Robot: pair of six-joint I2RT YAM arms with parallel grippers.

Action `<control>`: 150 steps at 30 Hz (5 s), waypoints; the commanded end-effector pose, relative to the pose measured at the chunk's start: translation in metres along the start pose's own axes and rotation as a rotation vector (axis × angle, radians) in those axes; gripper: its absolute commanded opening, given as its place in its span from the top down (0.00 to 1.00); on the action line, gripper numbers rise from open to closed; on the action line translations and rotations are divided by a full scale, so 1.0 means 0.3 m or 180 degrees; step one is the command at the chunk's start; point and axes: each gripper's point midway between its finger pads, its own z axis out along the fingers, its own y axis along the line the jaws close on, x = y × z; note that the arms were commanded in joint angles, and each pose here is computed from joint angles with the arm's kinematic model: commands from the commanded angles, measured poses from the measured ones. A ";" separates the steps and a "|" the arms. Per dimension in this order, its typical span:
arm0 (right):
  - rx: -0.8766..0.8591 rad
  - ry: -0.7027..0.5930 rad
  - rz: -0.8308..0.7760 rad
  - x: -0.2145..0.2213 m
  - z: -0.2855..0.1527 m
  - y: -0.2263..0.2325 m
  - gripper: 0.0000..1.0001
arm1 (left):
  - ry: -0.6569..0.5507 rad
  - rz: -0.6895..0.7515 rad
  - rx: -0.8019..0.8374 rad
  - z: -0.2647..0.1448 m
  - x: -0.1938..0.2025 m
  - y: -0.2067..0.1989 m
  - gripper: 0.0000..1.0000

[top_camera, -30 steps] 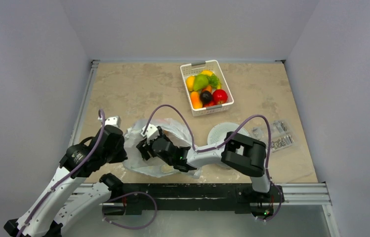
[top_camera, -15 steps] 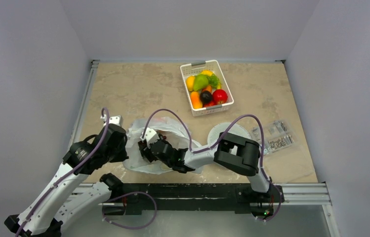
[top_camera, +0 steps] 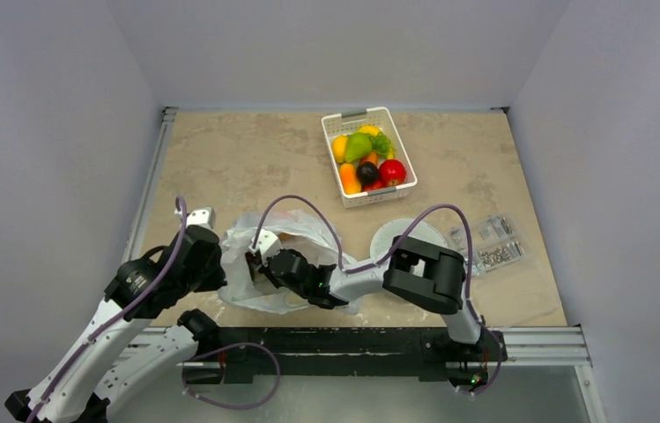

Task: Take the fake fruits out of the plastic bag
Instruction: Take out the fake fruit from the plastic bag, then place the fake fruit in the bin.

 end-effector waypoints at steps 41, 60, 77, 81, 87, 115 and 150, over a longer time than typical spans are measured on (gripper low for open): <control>-0.0984 -0.0731 0.0670 -0.521 -0.477 0.050 1.00 | -0.0267 -0.0298 -0.0322 -0.025 -0.034 0.070 1.00; -0.1243 -0.1239 0.1298 -0.926 -0.690 -0.020 1.00 | -0.0236 -0.0326 -0.0440 -0.025 -0.034 0.084 1.00; -0.1282 -0.1635 0.1881 -1.180 -0.720 -0.398 1.00 | -0.0267 -0.0320 -0.0362 -0.030 -0.034 0.078 1.00; -0.0982 -0.1650 0.1941 -1.178 -0.676 -0.528 1.00 | -0.0247 -0.0305 -0.0368 -0.026 -0.032 0.075 1.00; -0.0590 -0.1579 0.2140 -1.106 -0.584 -0.763 1.00 | -0.0218 -0.0288 -0.0399 -0.020 -0.031 0.075 1.00; 0.1569 -0.0773 0.2170 -0.662 -0.241 -1.491 1.00 | -0.0236 -0.0276 -0.0346 -0.023 -0.032 0.069 1.00; 0.1456 -0.0083 0.1115 -0.513 -0.398 -1.065 0.06 | -0.0148 -0.0230 -0.0435 -0.009 -0.028 0.067 1.00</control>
